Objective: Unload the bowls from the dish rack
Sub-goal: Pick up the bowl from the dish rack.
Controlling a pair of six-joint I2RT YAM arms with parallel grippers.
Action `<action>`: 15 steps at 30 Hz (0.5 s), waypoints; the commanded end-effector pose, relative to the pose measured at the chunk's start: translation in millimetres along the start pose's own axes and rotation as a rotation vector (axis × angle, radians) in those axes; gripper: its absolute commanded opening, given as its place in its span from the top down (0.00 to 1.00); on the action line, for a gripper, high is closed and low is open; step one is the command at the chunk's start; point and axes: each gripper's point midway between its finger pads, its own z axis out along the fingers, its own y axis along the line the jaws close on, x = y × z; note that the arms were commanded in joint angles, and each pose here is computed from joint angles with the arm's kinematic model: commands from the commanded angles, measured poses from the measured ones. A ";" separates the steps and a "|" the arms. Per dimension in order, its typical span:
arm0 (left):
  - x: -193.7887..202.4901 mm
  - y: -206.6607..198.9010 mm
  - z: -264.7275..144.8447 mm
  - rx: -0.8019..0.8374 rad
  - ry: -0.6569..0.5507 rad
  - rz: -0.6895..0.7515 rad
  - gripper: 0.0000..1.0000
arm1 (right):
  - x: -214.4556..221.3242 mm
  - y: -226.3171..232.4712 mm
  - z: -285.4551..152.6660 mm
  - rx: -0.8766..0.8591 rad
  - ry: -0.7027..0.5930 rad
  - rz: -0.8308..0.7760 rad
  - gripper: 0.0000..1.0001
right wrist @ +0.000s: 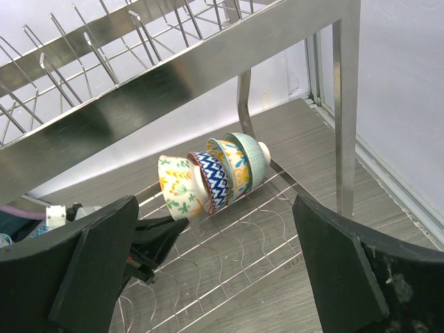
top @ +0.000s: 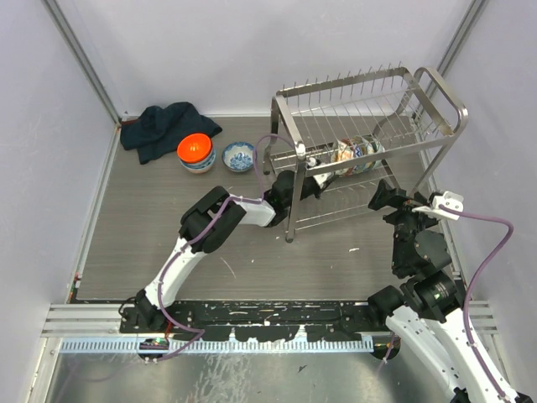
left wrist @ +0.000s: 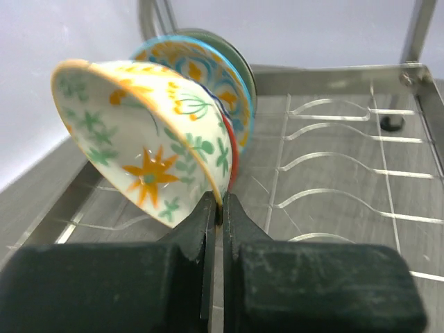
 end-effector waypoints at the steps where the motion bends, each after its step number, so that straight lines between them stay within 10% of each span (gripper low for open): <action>1: -90.3 29.9 13.3 -0.094 -0.253 0.064 1.00 | -18.7 6.0 2.0 -0.010 -0.046 0.027 0.00; 15: -95.6 29.9 3.8 -0.104 -0.253 0.056 1.00 | -16.8 5.3 2.2 -0.007 -0.043 0.023 0.00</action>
